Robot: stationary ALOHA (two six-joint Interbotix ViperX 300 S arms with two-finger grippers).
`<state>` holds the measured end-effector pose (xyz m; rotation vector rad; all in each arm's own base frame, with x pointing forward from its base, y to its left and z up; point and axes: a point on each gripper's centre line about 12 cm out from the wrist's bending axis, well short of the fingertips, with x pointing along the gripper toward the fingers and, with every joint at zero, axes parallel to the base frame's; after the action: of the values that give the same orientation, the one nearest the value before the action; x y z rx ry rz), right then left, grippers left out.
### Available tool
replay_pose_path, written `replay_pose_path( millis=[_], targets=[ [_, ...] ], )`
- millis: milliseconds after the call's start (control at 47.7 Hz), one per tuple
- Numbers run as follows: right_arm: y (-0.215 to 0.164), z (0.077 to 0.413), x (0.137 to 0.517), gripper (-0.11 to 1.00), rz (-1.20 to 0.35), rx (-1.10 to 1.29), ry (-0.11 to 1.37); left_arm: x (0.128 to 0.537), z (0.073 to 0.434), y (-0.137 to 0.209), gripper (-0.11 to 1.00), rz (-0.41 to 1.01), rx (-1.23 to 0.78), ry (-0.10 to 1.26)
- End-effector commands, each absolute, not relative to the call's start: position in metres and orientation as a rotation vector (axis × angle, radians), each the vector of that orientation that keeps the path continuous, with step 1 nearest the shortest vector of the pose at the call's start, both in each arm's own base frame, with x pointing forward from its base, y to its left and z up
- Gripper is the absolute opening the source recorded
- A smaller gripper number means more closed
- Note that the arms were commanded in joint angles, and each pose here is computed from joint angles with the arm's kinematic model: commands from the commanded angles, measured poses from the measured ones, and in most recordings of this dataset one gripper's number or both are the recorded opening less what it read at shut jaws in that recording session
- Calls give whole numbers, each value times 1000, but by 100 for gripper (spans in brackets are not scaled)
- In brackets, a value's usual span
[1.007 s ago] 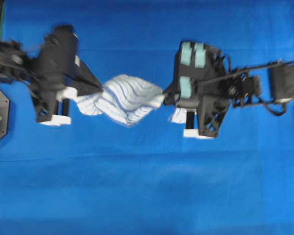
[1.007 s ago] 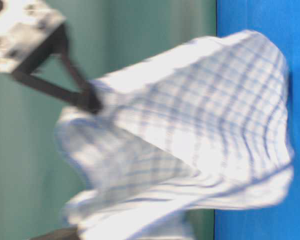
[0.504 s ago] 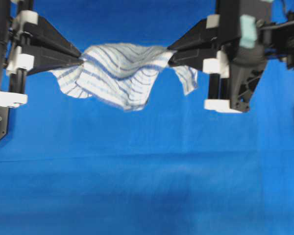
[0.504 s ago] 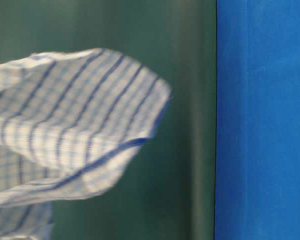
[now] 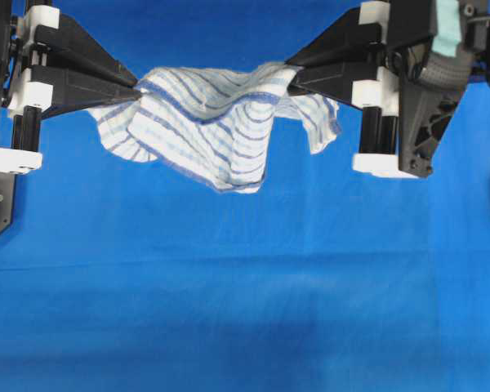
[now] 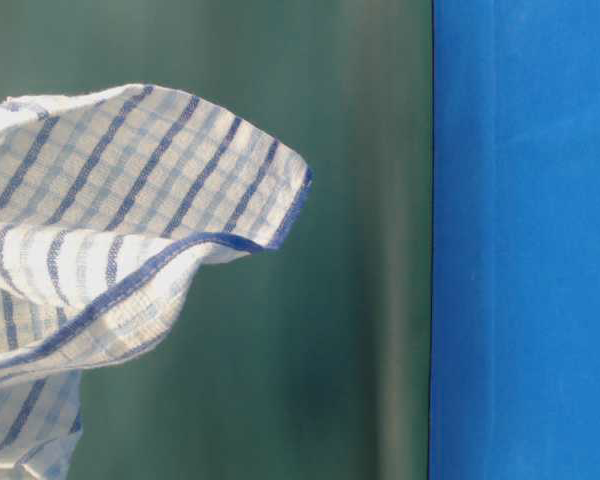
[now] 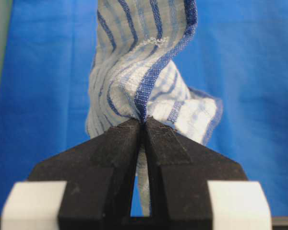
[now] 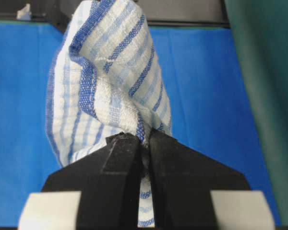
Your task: Lift the towel with both arms.
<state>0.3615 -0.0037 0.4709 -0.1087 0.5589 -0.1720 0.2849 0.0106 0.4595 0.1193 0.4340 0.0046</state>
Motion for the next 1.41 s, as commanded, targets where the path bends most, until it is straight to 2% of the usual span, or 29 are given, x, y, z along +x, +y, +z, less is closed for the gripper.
replay_pose_path(
  millis=[0, 105, 168, 336, 399, 441, 504, 776, 1007, 1385],
  targets=[
    [-4, 483, 355, 5, -171, -104, 524, 283, 469, 11, 3, 8, 124, 404],
    [-4, 481, 355, 6, -173, -100, 526, 282, 471, 11, 7, 9, 120, 394],
    [-4, 482, 356, 9, -173, -97, 525, 281, 472, 11, 22, 9, 119, 387],
    [-4, 481, 356, 58, -175, -101, 526, 277, 473, 10, 73, 10, 117, 373],
    [-4, 481, 356, 69, -178, -102, 525, 275, 473, 10, 87, 10, 115, 371],
    [-4, 480, 356, 69, -178, -104, 528, 274, 474, 10, 91, 11, 114, 370],
    [-4, 480, 356, 67, -178, -103, 530, 274, 473, 10, 90, 10, 111, 370],
    [-1, 463, 358, 68, -171, -80, 569, 282, 456, 5, 89, -9, 107, 404],
    [11, 407, 365, 68, -141, -48, 642, 293, 400, 0, 89, -30, 105, 469],
    [19, 310, 368, 68, -104, 50, 677, 312, 299, 0, 89, -31, 96, 550]
  ],
)
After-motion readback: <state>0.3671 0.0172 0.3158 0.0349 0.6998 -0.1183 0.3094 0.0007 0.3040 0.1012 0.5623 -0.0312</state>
